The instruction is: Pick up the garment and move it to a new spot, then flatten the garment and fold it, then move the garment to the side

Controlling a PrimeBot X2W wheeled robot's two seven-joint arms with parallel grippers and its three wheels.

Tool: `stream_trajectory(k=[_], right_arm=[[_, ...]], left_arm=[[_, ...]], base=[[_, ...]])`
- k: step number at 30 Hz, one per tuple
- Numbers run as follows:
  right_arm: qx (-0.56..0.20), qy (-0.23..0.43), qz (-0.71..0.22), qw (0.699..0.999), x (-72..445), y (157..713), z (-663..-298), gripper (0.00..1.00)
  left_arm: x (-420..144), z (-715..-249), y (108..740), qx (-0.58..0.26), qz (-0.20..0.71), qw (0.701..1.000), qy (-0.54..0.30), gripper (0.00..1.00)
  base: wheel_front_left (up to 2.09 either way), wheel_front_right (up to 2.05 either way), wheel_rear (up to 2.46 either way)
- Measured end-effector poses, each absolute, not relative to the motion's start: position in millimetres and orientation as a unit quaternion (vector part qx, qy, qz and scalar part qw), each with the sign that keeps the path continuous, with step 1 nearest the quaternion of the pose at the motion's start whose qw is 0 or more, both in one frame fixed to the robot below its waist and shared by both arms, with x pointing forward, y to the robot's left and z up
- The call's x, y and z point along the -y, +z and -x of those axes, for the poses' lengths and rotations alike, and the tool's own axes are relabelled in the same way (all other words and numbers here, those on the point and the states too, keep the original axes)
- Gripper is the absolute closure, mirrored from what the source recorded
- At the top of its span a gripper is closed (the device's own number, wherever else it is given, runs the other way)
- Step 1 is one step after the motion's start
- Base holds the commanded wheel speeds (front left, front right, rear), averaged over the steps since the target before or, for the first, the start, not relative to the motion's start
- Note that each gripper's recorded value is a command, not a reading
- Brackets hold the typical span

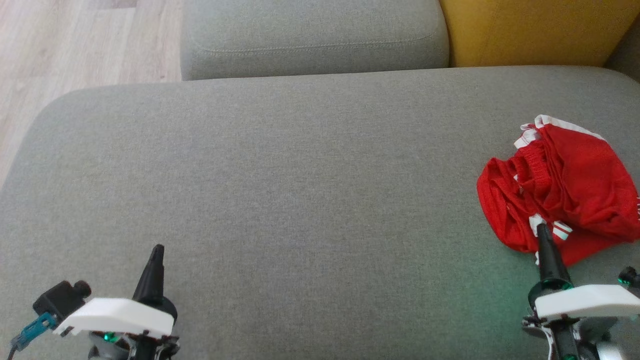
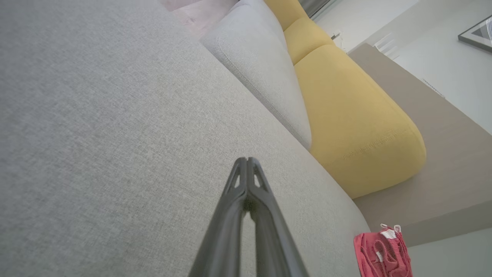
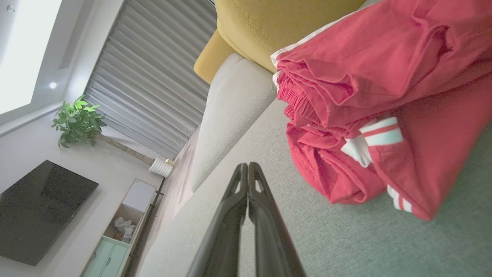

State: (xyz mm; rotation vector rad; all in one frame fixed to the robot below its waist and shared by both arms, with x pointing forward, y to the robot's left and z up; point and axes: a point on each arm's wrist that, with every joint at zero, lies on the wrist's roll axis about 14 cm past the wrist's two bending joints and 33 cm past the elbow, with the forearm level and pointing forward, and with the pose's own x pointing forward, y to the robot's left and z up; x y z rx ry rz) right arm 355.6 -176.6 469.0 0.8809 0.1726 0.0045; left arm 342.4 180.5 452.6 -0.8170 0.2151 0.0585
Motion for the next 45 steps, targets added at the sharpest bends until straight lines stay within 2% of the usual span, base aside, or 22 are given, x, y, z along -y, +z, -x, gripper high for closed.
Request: stream_trajectory(k=[19, 36, 45], right_arm=[[-0.066, -0.012, -0.519, 0.852, 184, 473, -362, 1.0], [-0.053, -0.029, -0.603, 0.796, 191, 472, -365, 1.0], [-0.044, -0.037, -0.648, 0.759, 197, 472, -366, 1.0]], left_arm=[[-182, -353, 457, -0.096, 0.497, 0.862, 0.033, 1.0], [-183, -361, 464, -0.081, 0.586, 0.806, 0.031, 1.0], [-184, -364, 464, -0.074, 0.637, 0.766, 0.034, 1.0]], base=[[0.0, 0.0, 0.0], [0.0, 0.0, 0.0], [0.0, 0.0, 0.0]])
